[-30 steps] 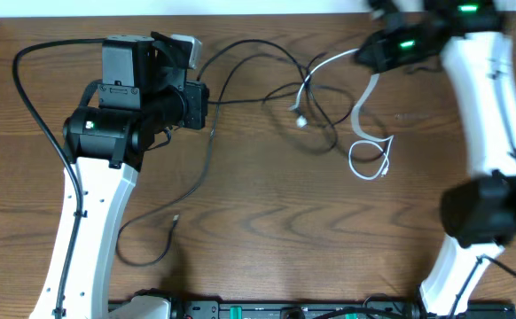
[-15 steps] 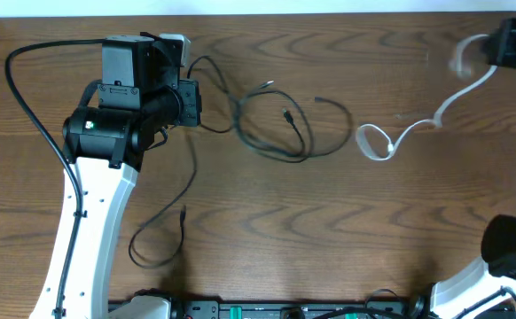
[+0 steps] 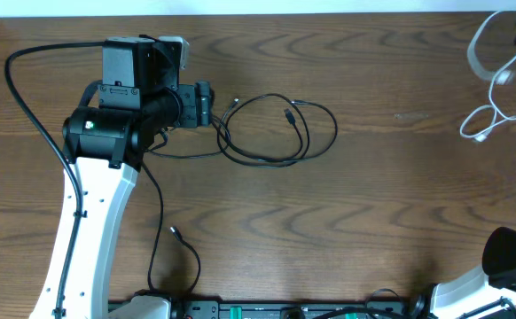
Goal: Untangle cables
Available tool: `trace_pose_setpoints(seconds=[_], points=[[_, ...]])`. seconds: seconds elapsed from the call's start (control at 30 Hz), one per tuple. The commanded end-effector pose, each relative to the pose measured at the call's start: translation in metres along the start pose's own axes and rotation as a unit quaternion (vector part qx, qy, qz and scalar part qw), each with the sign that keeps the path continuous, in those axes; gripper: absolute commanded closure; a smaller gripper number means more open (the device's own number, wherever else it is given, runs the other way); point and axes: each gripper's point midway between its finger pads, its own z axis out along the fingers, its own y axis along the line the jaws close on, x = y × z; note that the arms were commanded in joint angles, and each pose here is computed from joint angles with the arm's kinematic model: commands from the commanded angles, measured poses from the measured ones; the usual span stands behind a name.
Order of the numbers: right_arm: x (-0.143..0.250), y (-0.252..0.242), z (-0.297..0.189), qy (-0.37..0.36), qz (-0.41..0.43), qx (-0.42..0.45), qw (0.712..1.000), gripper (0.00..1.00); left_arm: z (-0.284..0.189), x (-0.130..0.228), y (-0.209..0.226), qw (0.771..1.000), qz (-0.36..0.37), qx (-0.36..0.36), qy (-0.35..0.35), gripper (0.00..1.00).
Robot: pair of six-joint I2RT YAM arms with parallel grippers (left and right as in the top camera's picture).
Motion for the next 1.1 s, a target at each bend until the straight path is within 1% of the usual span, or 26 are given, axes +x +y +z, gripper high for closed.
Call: trace_pose_setpoints(seconds=[0.0,0.1,0.27,0.4,0.57,0.63,0.73,0.93,0.97,1.0,1.03,1.07], points=[[-0.030,-0.020,-0.013,-0.058,0.000,0.056,0.997,0.99,-0.007,-0.009,0.001,1.000,0.000,-0.005,-0.014,0.14],[-0.057,-0.039,-0.016,-0.113,-0.009,0.108,0.988,0.99,-0.007,-0.009,0.001,1.000,0.000,-0.005,-0.014,0.13],[-0.093,-0.068,-0.022,-0.188,-0.009,0.190,0.964,0.99,-0.007,-0.009,0.001,1.000,0.000,-0.005,-0.014,0.13],[-0.106,-0.088,-0.011,-0.215,-0.005,0.215,0.952,0.99,-0.007,-0.009,0.001,1.000,0.000,-0.005,-0.015,0.13],[-0.109,-0.140,0.022,-0.230,0.007,0.247,0.941,0.99,-0.007,-0.009,0.001,1.000,0.000,-0.005,-0.014,0.13],[-0.102,-0.162,0.039,-0.224,0.013,0.258,0.940,0.99,-0.007,-0.009,0.001,1.000,0.000,-0.005,-0.015,0.13],[-0.078,-0.193,0.073,-0.191,0.024,0.270,0.943,0.99,-0.007,-0.009,0.001,1.000,0.000,-0.005,-0.015,0.13],[-0.012,-0.231,0.144,-0.096,0.044,0.278,0.955,0.99,-0.007,-0.009,0.001,1.000,0.000,-0.005,-0.014,0.13],[0.000,-0.236,0.155,-0.081,0.047,0.278,0.956,0.98,-0.007,-0.009,0.001,1.000,0.000,-0.005,-0.014,0.13],[0.014,-0.241,0.169,-0.062,0.050,0.277,0.957,0.89,-0.007,-0.009,0.001,1.000,0.000,-0.005,-0.014,0.13],[0.024,-0.244,0.177,-0.050,0.052,0.277,0.958,0.82,-0.007,-0.009,0.001,1.000,-0.001,-0.005,-0.014,0.13],[0.036,-0.247,0.186,-0.035,0.055,0.277,0.959,0.69,-0.007,-0.009,0.001,1.000,-0.001,-0.005,-0.013,0.13]])
